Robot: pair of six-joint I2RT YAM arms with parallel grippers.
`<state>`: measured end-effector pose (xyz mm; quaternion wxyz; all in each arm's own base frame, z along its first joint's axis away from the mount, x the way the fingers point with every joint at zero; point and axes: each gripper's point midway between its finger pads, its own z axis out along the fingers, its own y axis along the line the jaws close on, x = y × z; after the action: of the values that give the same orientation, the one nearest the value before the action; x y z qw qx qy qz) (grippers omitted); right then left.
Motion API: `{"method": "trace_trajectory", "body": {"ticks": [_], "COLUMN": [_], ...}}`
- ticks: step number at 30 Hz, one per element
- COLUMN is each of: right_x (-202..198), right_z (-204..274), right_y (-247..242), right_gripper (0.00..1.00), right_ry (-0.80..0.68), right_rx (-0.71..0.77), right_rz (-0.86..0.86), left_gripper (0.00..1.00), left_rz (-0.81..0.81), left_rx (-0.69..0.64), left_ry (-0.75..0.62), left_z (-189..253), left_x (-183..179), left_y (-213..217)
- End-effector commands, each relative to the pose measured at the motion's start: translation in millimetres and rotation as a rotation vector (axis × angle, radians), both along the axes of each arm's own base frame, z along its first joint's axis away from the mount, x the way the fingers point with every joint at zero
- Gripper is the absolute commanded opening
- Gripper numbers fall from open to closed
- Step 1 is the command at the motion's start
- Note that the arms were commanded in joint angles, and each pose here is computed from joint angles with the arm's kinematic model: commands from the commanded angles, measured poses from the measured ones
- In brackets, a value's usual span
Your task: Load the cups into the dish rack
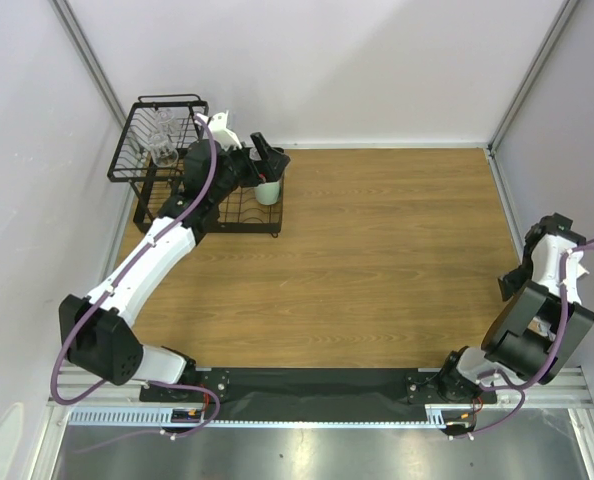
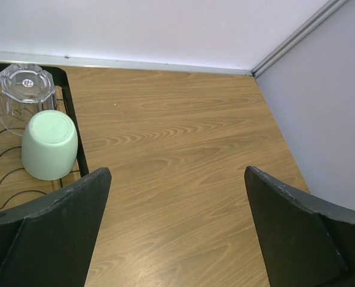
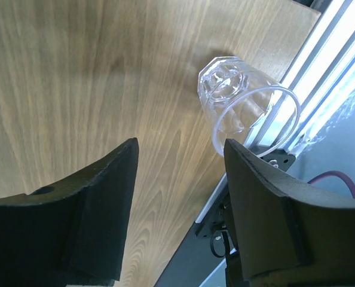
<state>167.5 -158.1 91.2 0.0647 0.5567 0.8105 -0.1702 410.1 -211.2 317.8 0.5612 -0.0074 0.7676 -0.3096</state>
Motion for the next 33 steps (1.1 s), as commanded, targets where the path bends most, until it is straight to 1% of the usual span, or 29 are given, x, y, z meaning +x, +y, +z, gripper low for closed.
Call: {"method": "trace_trajectory", "body": {"ticks": [1,3,9,13,17,18,19,20,23,24,25,29,32,33], "right_x": [-2,-3,-11,-15,-17,-18,-19,-19,-19,-20,-20,-19,-18,-17], "right_z": [-6,-8,-13,-15,-20,-22,-23,-23,-27,-29,-30,-33,-34,-35], "right_y": [-7,-8,-6,-6,-7,-7,-7,-7,-6,-5,-4,-2,0,0], "right_gripper": [0.63,0.59,0.6,0.61,0.59,0.55,0.53,0.48,0.42,0.38,0.37,0.28,0.24,0.17], "right_ry": [0.006,0.009,0.04,0.056,0.068,0.073,0.078,0.077,0.081,0.085,0.09,0.086,0.081,0.079], "right_rx": [-0.009,-0.001,0.009,0.008,0.019,0.023,0.028,0.029,0.043,0.051,0.058,0.07,0.086,0.092], "right_rz": [-0.036,-0.043,-0.063,-0.074,-0.087,-0.093,-0.094,-0.094,-0.093,-0.094,-0.092,-0.087,-0.078,-0.071], "left_gripper": [1.0,1.0,1.0,1.0,1.0,1.0,1.0,1.0,1.0,1.0,1.0,1.0,1.0,1.0], "left_rz": [0.019,0.022,0.028,0.031,0.03,0.03,0.033,0.033,0.039,0.041,0.044,0.05,0.048,0.049], "left_rx": [0.003,0.005,0.013,0.019,0.015,0.015,0.015,0.017,0.02,0.019,0.019,0.019,0.021,0.019], "left_ry": [-0.049,-0.041,-0.05,-0.038,-0.034,-0.038,-0.039,-0.038,-0.043,-0.043,-0.046,-0.051,-0.05,-0.051], "left_z": [15,13,16,10,9,10,11,11,12,12,13,15,14,14], "left_x": [-5,-6,-9,-9,-9,-8,-8,-8,-9,-9,-9,-11,-13,-14], "left_y": [9,10,14,15,15,14,16,16,19,20,21,24,24,25]}}
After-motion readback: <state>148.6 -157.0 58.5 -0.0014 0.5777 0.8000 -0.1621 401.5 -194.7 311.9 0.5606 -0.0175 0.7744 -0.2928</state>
